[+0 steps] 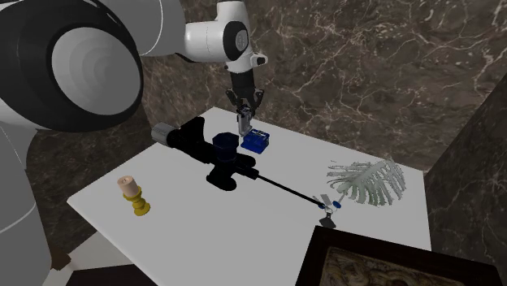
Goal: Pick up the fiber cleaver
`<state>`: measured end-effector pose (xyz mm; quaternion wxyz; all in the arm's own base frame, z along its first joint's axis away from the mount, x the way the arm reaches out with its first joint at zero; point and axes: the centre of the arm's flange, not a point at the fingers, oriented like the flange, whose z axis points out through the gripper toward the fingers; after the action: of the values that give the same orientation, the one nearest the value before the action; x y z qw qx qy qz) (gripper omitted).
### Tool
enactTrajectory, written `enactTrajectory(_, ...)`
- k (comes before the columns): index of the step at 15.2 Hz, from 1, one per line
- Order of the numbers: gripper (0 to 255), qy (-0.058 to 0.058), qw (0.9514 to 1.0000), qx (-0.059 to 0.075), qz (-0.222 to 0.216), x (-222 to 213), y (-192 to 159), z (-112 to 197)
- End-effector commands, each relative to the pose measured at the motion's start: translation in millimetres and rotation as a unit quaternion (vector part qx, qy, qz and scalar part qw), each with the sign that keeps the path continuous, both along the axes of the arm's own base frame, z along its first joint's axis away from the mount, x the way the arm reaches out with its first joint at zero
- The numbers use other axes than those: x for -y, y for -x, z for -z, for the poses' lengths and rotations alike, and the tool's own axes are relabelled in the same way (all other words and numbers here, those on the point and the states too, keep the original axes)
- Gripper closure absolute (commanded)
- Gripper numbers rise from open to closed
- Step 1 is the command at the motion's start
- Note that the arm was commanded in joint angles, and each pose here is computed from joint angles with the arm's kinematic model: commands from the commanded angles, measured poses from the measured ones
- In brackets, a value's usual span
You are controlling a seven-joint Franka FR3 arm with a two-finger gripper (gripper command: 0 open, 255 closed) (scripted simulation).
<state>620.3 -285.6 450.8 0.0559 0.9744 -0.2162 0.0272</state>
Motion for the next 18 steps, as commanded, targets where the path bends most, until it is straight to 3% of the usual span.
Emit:
enactTrajectory(1,255,0.0,1.0,0.0,0.0,0,0,0)
enactTrajectory(3,255,0.0,1.0,0.0,0.0,0,1,1)
enactTrajectory(18,255,0.0,1.0,0.0,0.0,0,1,-78)
